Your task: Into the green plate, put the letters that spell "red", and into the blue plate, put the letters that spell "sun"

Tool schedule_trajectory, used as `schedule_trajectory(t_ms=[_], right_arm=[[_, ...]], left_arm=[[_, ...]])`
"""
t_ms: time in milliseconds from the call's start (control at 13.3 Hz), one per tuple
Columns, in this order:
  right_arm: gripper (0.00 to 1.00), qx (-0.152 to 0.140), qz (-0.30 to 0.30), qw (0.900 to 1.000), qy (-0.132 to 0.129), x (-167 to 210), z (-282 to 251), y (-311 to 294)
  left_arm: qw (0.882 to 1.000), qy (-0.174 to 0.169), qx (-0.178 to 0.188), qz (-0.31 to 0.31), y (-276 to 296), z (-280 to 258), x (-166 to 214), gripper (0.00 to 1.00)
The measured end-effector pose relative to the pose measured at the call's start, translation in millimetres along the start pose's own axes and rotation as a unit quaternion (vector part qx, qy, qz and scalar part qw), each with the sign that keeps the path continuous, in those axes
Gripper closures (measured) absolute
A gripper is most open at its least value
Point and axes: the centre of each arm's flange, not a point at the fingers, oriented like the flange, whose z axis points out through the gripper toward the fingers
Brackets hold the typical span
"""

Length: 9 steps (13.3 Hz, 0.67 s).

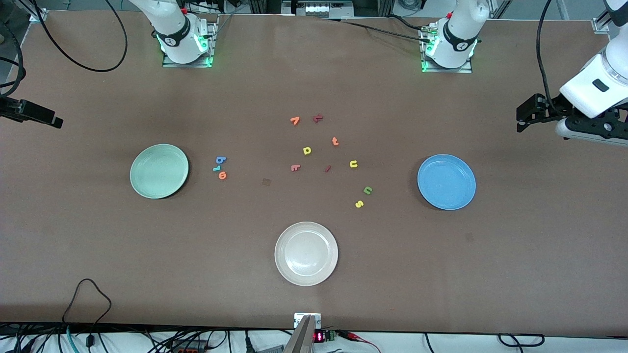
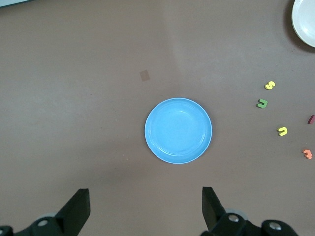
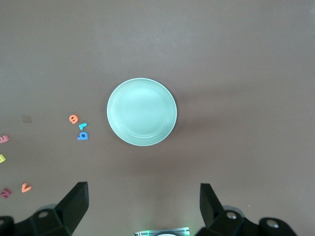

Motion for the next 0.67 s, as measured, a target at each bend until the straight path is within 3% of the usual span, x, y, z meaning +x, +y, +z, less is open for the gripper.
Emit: schedule_trajectory(t_ms=[525,675], right_arm=[[0.0,-0.001,-0.006,1.0,0.012,4.0,3.8,-7.7],[0.0,-0.001,-0.007,1.0,0.012,4.2,4.3,-8.2]], left_arm=[[1.0,-0.001,0.0,0.0,0.5,0.0,0.0,0.0],[1.0,-0.024,-0.002,0.006,7.2,6.3,-2.7,0.0]])
